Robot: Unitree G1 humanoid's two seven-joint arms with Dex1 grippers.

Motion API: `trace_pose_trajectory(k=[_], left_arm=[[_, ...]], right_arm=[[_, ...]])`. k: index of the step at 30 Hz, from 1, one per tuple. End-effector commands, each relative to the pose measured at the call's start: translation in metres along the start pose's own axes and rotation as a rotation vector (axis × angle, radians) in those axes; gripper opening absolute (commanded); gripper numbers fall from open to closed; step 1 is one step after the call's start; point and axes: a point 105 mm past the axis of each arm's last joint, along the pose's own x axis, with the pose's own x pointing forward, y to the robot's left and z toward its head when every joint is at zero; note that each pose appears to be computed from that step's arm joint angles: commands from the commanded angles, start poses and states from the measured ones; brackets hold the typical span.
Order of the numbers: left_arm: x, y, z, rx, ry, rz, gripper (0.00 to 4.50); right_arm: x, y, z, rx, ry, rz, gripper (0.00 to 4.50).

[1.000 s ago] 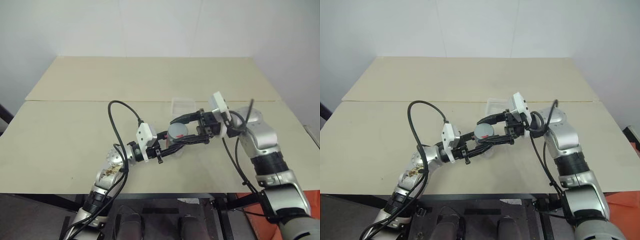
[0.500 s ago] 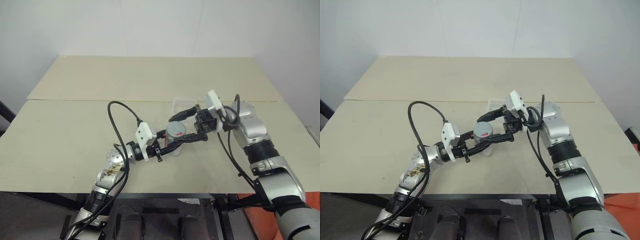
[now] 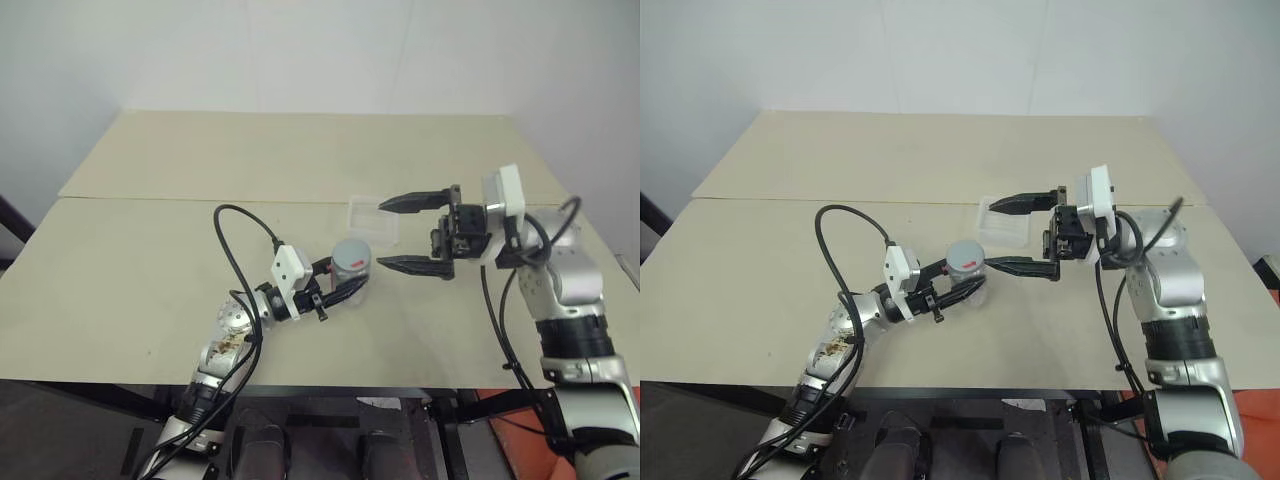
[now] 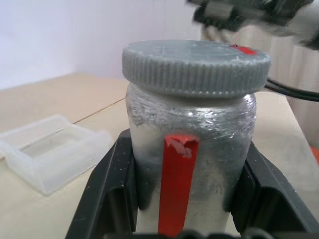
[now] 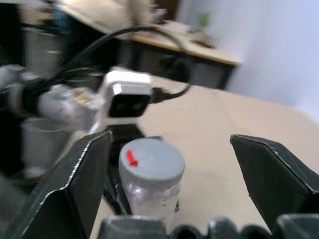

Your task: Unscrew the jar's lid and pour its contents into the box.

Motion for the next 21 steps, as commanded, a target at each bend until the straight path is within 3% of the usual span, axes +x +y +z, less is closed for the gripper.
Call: trace_pose_trajectory(k=[1,6,12,21], left_arm=[[0.006,0.008,0.015,0.071,-0.046,0.039,1.95],[0.01,0.015,0.015,0.098,-0.05,0.089,1.95],[0.012,0.021,0.015,0.107,-0.052,0.117,1.95],[0.015,0.023,0.01,0.105,-0.041,0.123,1.95]], right_arm=[[0.007,0.005,0.026,-0.072,-0.015,-0.174,4.46],[0.022,0.018,0.014,-0.088,0.096,-0.434,4.46],[0.034,0.026,0.01,-0.086,0.114,-0.654,4.46],[0.052,0.034,-0.001,-0.049,0.127,-0.686,4.46]])
